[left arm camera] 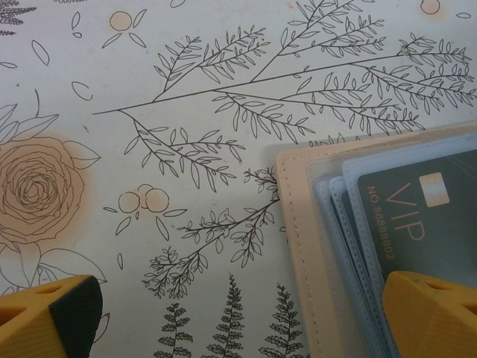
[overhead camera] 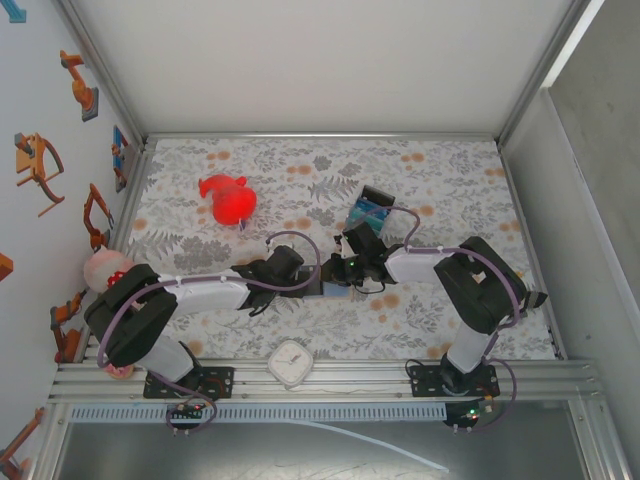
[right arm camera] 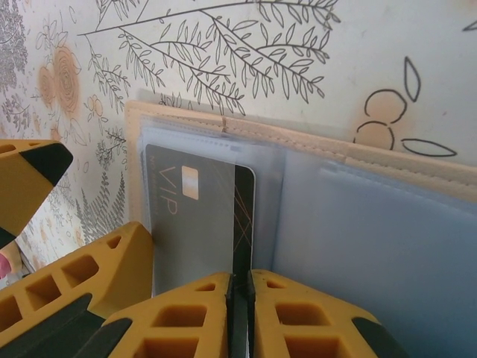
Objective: Take the credit cards out of the card holder
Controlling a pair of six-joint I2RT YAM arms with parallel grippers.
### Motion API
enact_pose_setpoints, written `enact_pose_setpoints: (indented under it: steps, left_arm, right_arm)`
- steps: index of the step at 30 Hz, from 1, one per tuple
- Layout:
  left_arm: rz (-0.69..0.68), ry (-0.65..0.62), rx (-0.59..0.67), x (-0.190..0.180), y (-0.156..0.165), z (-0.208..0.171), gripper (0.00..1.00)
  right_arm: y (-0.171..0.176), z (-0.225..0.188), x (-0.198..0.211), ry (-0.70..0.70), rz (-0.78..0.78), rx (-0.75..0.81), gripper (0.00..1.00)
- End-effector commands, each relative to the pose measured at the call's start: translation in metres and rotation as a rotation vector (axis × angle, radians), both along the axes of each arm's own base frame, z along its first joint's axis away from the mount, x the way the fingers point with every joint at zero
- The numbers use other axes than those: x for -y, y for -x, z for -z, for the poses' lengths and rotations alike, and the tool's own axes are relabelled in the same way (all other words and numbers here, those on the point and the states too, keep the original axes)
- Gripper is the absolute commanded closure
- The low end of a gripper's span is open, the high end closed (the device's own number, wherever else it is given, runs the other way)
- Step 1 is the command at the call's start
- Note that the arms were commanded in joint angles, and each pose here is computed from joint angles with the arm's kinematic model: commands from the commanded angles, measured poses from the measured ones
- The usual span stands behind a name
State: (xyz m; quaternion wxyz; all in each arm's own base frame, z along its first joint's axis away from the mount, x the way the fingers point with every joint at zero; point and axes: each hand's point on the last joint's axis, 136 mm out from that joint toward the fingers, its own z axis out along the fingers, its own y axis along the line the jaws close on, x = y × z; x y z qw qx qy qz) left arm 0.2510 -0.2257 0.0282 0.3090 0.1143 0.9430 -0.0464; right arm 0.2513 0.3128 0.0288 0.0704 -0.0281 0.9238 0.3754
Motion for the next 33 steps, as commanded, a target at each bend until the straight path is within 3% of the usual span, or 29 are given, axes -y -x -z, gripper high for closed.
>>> enact_pose_setpoints:
  steps: [1, 13, 33]
  left_arm:
    - [-0.009, -0.038, -0.052, -0.0065, 0.0056, 0.0104, 0.03]
    - [-0.005, -0.029, -0.065, -0.0036, 0.0072, 0.0123, 0.03]
    - [-0.001, -0.019, -0.062, -0.0006, 0.0072, 0.0104, 0.03]
  right_arm:
    - [0.0013, 0.0066, -0.0002, -0.017, 0.005, -0.025, 0.87]
    - [0.0009, 0.0043, -0.0030, -0.070, 0.016, -0.032, 0.86]
    - [0.0019, 0.0117, 0.0029, -0.017, 0.035, -0.065, 0.82]
